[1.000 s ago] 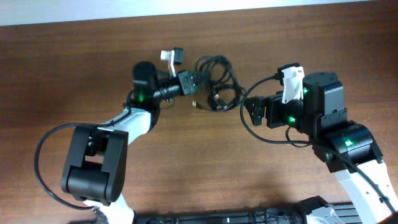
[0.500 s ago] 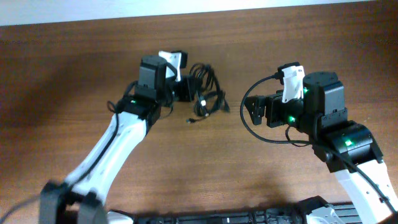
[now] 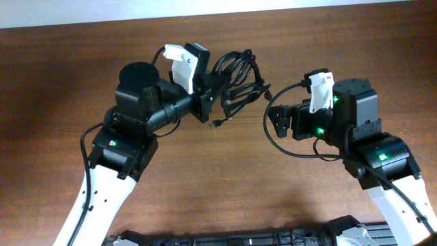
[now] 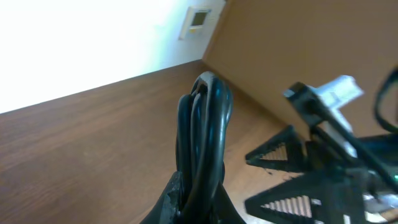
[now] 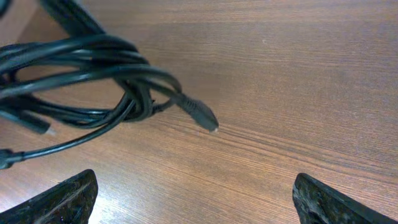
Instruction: Untangle cables
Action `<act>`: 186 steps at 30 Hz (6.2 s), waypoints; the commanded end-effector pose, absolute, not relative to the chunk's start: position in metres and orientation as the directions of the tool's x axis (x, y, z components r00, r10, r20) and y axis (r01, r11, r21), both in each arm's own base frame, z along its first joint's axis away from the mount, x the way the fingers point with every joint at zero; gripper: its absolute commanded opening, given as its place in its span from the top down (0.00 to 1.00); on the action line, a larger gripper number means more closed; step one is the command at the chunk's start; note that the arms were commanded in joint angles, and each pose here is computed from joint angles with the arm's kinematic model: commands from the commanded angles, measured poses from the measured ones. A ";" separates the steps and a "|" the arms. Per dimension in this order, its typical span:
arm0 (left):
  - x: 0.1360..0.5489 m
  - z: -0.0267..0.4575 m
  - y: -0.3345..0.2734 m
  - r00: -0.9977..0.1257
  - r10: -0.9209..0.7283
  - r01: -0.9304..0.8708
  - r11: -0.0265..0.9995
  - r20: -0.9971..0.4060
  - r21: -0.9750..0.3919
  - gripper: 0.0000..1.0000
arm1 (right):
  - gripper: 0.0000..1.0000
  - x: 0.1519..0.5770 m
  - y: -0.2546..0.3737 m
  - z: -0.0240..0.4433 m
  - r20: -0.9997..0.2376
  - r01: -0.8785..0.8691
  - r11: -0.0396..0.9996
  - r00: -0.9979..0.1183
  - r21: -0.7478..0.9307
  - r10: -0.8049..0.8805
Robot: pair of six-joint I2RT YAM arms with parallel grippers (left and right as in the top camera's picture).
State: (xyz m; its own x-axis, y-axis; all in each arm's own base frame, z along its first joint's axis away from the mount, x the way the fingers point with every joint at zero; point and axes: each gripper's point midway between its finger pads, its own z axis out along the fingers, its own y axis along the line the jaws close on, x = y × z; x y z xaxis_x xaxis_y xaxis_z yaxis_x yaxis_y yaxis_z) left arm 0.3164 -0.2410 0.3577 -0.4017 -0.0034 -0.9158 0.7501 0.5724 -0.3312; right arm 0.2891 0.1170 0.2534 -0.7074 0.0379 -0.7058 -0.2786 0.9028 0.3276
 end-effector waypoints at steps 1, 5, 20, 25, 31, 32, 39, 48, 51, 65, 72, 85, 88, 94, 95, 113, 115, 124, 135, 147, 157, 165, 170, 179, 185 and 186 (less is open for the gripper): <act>0.296 0.383 -0.247 -0.329 -0.007 0.827 0.481 -0.944 -0.291 1.00 | 0.01 0.290 0.119 0.261 -0.725 -0.305 0.896 -0.688 0.323 0.027; 0.280 0.398 -0.256 -0.282 -0.013 0.890 0.370 -0.959 -0.266 1.00 | 0.01 0.290 0.119 0.262 -0.727 -0.308 0.896 -0.686 0.320 0.024; 0.277 0.396 -0.257 -0.292 -0.005 0.893 0.357 -0.956 -0.275 1.00 | 0.01 0.271 0.114 0.314 -0.764 -0.248 0.849 -0.597 0.466 0.245; 0.277 0.397 -0.257 -0.289 -0.007 0.894 0.357 -0.957 -0.273 1.00 | 0.04 0.262 0.112 0.329 -0.688 -0.163 0.777 -0.597 0.608 0.413; 0.272 0.397 -0.263 -0.274 0.002 0.906 0.337 -0.962 -0.257 1.00 | 0.16 0.257 0.134 0.350 -0.650 -0.257 0.671 -0.624 0.695 0.434; 0.271 0.397 -0.265 -0.266 0.007 0.910 0.332 -0.964 -0.249 1.00 | 0.19 0.256 0.137 0.353 -0.635 -0.263 0.649 -0.632 0.714 0.443; 0.260 0.406 -0.276 -0.224 0.000 0.933 0.289 -0.975 -0.215 1.00 | 0.25 0.254 0.140 0.352 -0.576 -0.221 0.608 -0.661 0.762 0.481; 0.263 0.407 -0.277 -0.207 -0.004 0.929 0.312 -0.978 -0.197 1.00 | 0.25 0.254 0.139 0.346 -0.562 -0.197 0.616 -0.673 0.763 0.481; 0.257 0.407 -0.283 -0.205 0.002 0.936 0.291 -0.979 -0.196 1.00 | 0.38 0.258 0.139 0.346 -0.562 -0.196 0.616 -0.673 0.763 0.481; 0.216 0.412 -0.304 0.052 0.045 0.994 0.095 -0.998 0.057 1.00 | 0.96 0.274 0.143 0.329 -0.510 -0.136 0.614 -0.707 0.777 0.489; 0.291 0.378 -0.273 -0.283 0.025 0.791 0.571 -0.959 -0.218 1.00 | 0.96 0.268 0.142 0.329 -0.554 -0.176 0.643 -0.701 0.745 0.449; 0.340 0.320 -0.184 -0.540 -0.105 0.384 0.852 -0.835 -0.356 1.00 | 0.96 0.259 0.127 0.337 -0.622 -0.186 0.693 -0.638 0.696 0.454; 0.342 0.312 -0.172 -0.565 -0.110 0.345 0.869 -0.818 -0.355 1.00 | 0.96 0.257 0.122 0.338 -0.631 -0.169 0.706 -0.620 0.688 0.466; 0.345 0.304 -0.156 -0.595 -0.147 0.280 0.884 -0.790 -0.375 1.00 | 0.96 0.255 0.108 0.331 -0.635 -0.102 0.741 -0.600 0.663 0.486; 0.345 0.303 -0.155 -0.597 -0.148 0.276 0.885 -0.789 -0.375 1.00 | 0.96 0.255 0.106 0.330 -0.636 -0.093 0.745 -0.596 0.660 0.489; 0.346 0.274 -0.101 -0.651 -0.252 0.014 0.939 -0.716 -0.344 1.00 | 0.96 0.256 0.092 0.323 -0.645 -0.025 0.775 -0.572 0.631 0.506; 0.346 0.274 -0.101 -0.651 -0.252 0.014 0.939 -0.716 -0.344 1.00 | 0.96 0.256 0.092 0.322 -0.644 -0.023 0.776 -0.574 0.630 0.506; 0.345 0.267 -0.082 -0.650 -0.281 -0.078 0.949 -0.706 -0.306 1.00 | 0.96 0.256 0.069 0.307 -0.678 0.074 0.838 -0.550 0.541 0.487; 0.346 0.268 -0.079 -0.645 -0.282 -0.078 0.949 -0.710 -0.306 1.00 | 0.96 0.252 0.069 0.301 -0.786 -0.074 0.941 -0.574 0.331 0.231; 0.348 0.285 -0.116 -0.620 -0.069 0.237 0.934 -0.782 -0.269 1.00 | 0.96 0.235 0.094 0.292 -0.805 -0.339 0.917 -0.593 0.211 -0.034; 0.343 0.293 -0.136 -0.565 0.065 0.416 0.883 -0.823 -0.216 1.00 | 0.96 0.210 0.133 0.297 -0.839 -0.642 0.748 -0.493 0.172 -0.231; 0.350 0.295 -0.125 -0.525 0.111 0.398 0.908 -0.844 -0.128 1.00 | 0.96 0.216 0.125 0.296 -0.839 -0.605 0.783 -0.494 0.144 -0.228; 0.377 0.312 -0.058 -0.451 0.092 0.048 0.996 -0.888 0.078 1.00 | 0.96 0.241 0.082 0.291 -0.808 -0.268 0.946 -0.589 0.185 -0.009; 0.385 0.328 -0.026 -0.396 0.064 -0.098 0.989 -0.916 0.112 1.00 | 0.96 0.244 0.066 0.288 -0.798 -0.154 0.971 -0.601 0.181 0.053; 0.386 0.330 0.005 -0.389 0.032 -0.178 0.978 -0.921 0.109 1.00 | 0.96 0.244 0.065 0.288 -0.798 -0.151 0.972 -0.600 0.179 0.053; 0.387 0.331 0.011 -0.388 0.026 -0.193 0.975 -0.921 0.108 1.00 | 0.96 0.244 0.065 0.288 -0.798 -0.151 0.972 -0.600 0.179 0.053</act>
State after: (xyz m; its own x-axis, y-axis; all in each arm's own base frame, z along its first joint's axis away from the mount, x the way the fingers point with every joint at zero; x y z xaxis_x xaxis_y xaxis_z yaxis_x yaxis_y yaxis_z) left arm 0.3843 -0.0648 0.3119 -0.4322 0.0850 -0.8977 0.0976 0.9941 0.0471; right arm 0.2425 0.0886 0.2846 -0.6199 0.0343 -0.7839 -0.2535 0.9367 0.2415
